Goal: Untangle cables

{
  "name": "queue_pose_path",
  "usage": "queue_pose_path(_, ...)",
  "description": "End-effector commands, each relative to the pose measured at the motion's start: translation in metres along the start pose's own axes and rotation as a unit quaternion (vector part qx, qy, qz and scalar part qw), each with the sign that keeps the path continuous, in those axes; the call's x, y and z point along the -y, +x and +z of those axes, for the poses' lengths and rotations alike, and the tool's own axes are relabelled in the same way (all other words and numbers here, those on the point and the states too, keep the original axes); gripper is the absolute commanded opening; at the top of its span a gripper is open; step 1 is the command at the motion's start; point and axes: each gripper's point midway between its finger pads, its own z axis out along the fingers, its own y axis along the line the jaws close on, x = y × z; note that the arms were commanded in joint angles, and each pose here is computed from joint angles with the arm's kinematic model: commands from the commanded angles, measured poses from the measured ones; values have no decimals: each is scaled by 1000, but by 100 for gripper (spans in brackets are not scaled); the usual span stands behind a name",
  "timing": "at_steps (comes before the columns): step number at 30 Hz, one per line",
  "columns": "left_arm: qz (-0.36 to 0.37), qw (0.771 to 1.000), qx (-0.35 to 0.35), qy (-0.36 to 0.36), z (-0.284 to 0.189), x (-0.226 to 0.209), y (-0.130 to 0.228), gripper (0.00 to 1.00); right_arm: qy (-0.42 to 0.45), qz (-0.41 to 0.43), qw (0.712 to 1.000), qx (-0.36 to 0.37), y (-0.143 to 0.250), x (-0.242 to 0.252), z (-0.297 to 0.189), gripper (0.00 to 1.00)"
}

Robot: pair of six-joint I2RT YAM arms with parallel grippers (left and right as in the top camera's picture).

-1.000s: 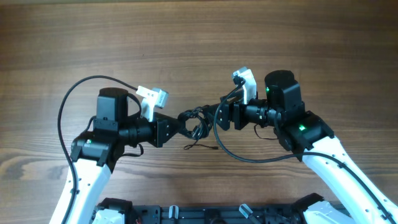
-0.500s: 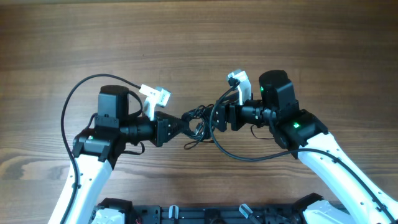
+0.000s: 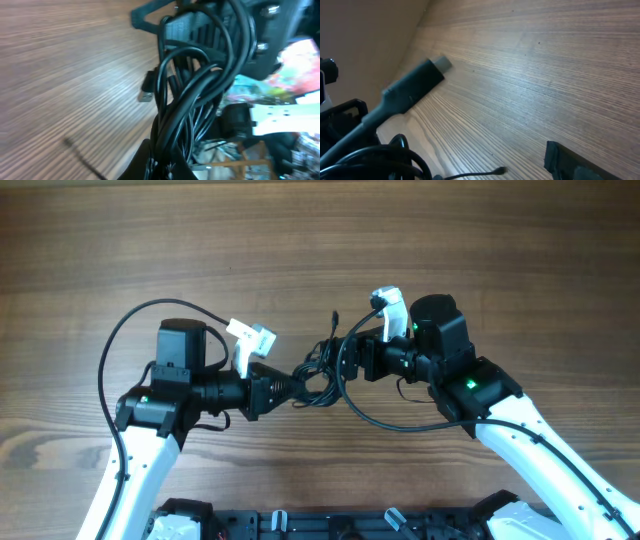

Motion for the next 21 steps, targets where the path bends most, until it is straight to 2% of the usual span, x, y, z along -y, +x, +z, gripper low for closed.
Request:
queue_pose_path(1,26,999,-4,-28,-1,-4,-1,4,27,4,999,17,-9,13,-3,97)
queue_pose_path(5,28,999,-33,-11,-2,2,17,4,125,32,988,78,-29,47,-14,100)
queue_pose_path(8,56,996,-52,50,-4,23,33,4,196,64,971,119,-41,78,-28,100)
queue_pose_path(13,76,994,-50,54,-4,24,32,4,236,104,961,100,-29,106,-41,100)
queue_pose_path(15,86,995,-50,29,-3,15,30,4,227,103,966,74,-19,104,-39,100)
queue_pose_path(17,86,994,-58,-35,-3,-7,29,4,180,69,981,37,-10,87,-32,100)
queue_pose_path(21,26,988,-58,-142,-10,-42,27,4,76,6,997,-1,-1,47,-29,100)
